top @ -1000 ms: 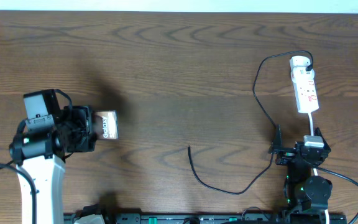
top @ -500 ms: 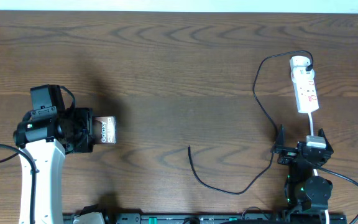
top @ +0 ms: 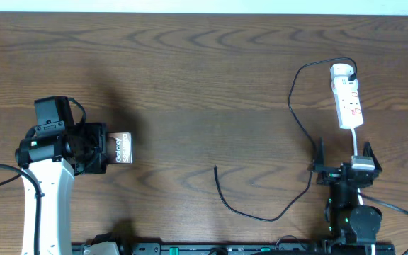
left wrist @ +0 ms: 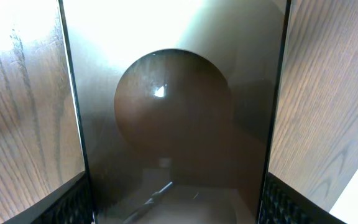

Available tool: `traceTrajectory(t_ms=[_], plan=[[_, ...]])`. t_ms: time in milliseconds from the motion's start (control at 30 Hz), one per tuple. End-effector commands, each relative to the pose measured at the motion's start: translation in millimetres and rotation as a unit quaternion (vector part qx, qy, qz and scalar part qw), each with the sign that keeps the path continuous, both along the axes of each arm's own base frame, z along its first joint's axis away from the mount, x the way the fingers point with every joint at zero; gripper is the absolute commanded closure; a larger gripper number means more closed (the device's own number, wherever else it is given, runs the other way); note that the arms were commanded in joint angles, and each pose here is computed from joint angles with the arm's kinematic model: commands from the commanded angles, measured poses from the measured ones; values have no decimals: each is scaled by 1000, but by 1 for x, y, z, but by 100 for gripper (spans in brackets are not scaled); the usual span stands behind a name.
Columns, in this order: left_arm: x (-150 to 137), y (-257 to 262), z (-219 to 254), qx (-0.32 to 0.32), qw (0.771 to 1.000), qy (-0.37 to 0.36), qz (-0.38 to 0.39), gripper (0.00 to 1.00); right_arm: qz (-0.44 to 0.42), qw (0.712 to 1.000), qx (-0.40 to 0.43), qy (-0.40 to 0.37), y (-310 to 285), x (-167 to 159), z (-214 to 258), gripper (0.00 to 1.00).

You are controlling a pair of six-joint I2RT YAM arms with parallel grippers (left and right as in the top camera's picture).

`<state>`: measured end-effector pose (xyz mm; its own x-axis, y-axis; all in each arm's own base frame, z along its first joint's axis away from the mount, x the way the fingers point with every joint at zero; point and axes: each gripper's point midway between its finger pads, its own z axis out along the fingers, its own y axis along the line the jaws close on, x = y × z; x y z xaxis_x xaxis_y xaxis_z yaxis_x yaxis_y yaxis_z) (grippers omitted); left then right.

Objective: Plug charger to phone and switch on socket

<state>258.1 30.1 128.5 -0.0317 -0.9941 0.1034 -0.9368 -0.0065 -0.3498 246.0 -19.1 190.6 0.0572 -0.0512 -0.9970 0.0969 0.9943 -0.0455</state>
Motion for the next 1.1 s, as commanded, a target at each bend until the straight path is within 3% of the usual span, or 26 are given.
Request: traceTrajectory(t_ms=[0,200,400,567,733,900,1000,1067], plan=[[5,1,8,2,1000,-15,-7,93,142,988,3,-60,49,-6,30,1],[10,1,10,1,1000,-28,-9,92,151,984,32,-89,51,-16,82,1],[12,-2,11,-6,999,-33,-12,93,179,983,45,-4,61,6,116,1],[12,-2,11,-6,999,-33,-12,93,268,947,136,112,91,54,120,1],[12,-2,11,-6,999,-33,-11,93,377,856,261,238,133,100,95,1],[12,-2,11,-6,999,-33,-11,93,474,722,366,347,178,124,56,1],[12,-2,11,-6,999,-33,-11,92,435,655,462,411,186,142,18,1],[12,-2,11,-6,999,-33,-11,93,365,584,558,463,188,152,-6,1]])
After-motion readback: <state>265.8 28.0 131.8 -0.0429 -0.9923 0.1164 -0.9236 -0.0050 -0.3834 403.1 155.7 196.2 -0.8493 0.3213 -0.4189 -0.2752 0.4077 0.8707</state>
